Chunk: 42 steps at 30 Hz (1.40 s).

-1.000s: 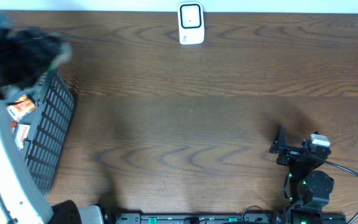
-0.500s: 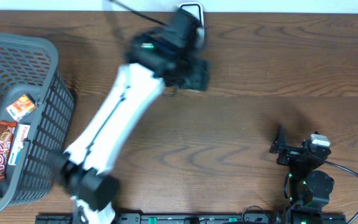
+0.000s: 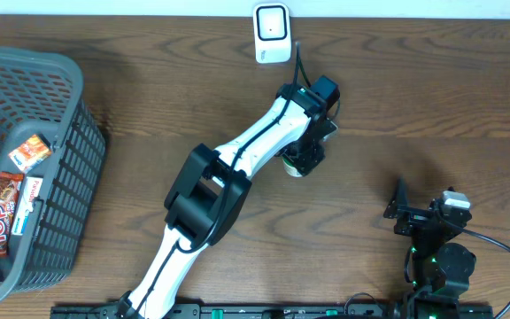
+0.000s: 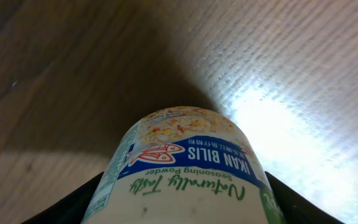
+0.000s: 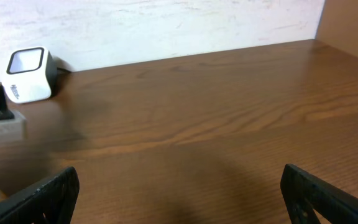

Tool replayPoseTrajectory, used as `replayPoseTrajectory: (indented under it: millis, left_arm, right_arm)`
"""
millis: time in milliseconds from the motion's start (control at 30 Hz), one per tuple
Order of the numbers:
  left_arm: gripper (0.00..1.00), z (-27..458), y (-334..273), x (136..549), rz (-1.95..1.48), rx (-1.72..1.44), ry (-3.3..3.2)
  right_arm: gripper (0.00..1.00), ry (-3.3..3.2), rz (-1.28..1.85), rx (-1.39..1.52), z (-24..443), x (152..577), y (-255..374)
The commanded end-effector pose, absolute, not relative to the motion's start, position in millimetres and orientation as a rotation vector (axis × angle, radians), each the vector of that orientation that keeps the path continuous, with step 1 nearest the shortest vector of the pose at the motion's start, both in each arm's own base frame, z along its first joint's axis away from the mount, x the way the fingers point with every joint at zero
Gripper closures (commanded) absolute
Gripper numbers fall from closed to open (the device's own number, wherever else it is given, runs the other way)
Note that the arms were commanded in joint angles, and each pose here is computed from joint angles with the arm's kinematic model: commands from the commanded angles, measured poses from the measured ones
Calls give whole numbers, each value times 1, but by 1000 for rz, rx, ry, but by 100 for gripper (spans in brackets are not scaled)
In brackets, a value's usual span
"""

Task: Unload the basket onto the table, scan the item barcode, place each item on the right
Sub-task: 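Carry the jar with the left gripper and set it upright mid-table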

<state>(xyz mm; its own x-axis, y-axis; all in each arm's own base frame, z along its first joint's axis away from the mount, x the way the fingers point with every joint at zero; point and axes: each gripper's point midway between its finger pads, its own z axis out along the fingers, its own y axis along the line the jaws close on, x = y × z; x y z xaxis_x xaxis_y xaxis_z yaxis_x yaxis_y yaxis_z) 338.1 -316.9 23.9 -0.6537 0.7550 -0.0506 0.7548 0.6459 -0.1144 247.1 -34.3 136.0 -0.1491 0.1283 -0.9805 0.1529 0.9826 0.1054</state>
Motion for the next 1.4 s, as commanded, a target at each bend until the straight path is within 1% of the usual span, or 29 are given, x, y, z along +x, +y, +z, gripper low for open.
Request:
replayPoseTrajectory:
  millis: [0, 33, 133, 167, 233, 267, 333, 433, 500, 533, 567, 600, 633, 667, 700, 767, 800, 833, 867, 900, 933, 967, 1033, 1067, 1100, 1167, 1300, 1367]
  left_arm:
    - [28, 29, -315, 351, 149, -1494, -2819]
    - [24, 29, -315, 351, 145, -1500, -2817]
    - [18, 31, -310, 352, 108, -1498, -2817]
    - [12, 37, -307, 353, 73, -1500, -2821]
    - [9, 55, -304, 356, 46, -1514, -2849]
    - [8, 73, -303, 359, 31, -1530, -2881]
    - [6, 117, -301, 362, 41, -1570, -2964]
    - [4, 213, -296, 358, 120, -1672, -3152]
    - [3, 289, -272, 354, 125, -1676, -3360]
    - [3, 325, -253, 350, 132, -1630, -3485]
    - [3, 345, -239, 348, 134, -1597, -3558]
    - [3, 374, -215, 343, 139, -1530, -3670]
    - [3, 403, -183, 339, 134, -1393, -3806]
    - [3, 427, -143, 336, 110, -1156, -3960]
    - [3, 439, -118, 335, 96, -956, -4049]
    - [3, 462, -27, 327, 32, -43, -4233]
    - [3, 466, 18, 320, -9, 466, -4217]
    - [3, 463, 70, 306, -80, 1041, -4096]
    - [3, 458, 99, 296, -121, 1363, -3974]
    - [3, 444, 138, 279, -177, 1773, -3741]
    - [3, 429, 161, 270, -206, 1975, -3577]
    - [3, 399, 193, 262, -241, 2161, -3347]
    - [3, 373, 209, 262, -250, 2204, -3223]
    - [3, 338, 226, 268, -245, 2208, -3100]
    - [3, 324, 232, 272, -243, 2192, -3068]
    - [3, 295, 242, 282, -248, 2108, -3037]
    - [3, 224, 259, 304, -241, 1826, -2984]
    - [3, 196, 264, 310, -233, 1753, -2947]
  right_arm:
    - [1, 1725, -8, 217, 135, 247, -33]
    - [1, 1725, -7, 217, 135, 247, -33]
    - [1, 1725, -8, 217, 135, 247, -33]
    - [1, 1725, -8, 217, 135, 247, -33]
    - [1, 1725, -7, 217, 135, 247, -33]
    - [1, 1725, -7, 217, 135, 247, -33]
    - [1, 1725, -7, 217, 135, 247, -33]
    - [1, 1725, -8, 217, 135, 247, -33]
    - [1, 1725, -7, 217, 135, 247, -33]
    - [1, 1725, -7, 217, 135, 247, -33]
    - [1, 1725, -7, 217, 135, 247, -33]
    - [1, 1725, -7, 217, 135, 247, -33]
    - [1, 1725, -7, 217, 135, 247, -33]
    - [1, 1725, -7, 217, 135, 247, -33]
    - [1, 1725, -8, 217, 135, 247, -33]
    - [1, 1725, -8, 217, 135, 247, -33]
    - [1, 1725, -7, 217, 135, 247, -33]
    - [1, 1725, -8, 217, 135, 247, -33]
    - [1, 1725, -8, 217, 135, 247, -33]
    - [1, 1725, -7, 217, 135, 247, -33]
    - [1, 1725, -8, 217, 135, 247, -33]
    - [1, 1725, -7, 217, 135, 247, -33]
    - [1, 1725, -7, 217, 135, 247, -33]
    - [1, 1725, -7, 217, 135, 247, -33]
    - [1, 1725, -7, 217, 135, 247, -33]
    - [1, 1725, -8, 217, 135, 247, -33]
    - [1, 1725, -7, 217, 135, 247, -33]
    - [1, 1725, -8, 217, 135, 247, -33]
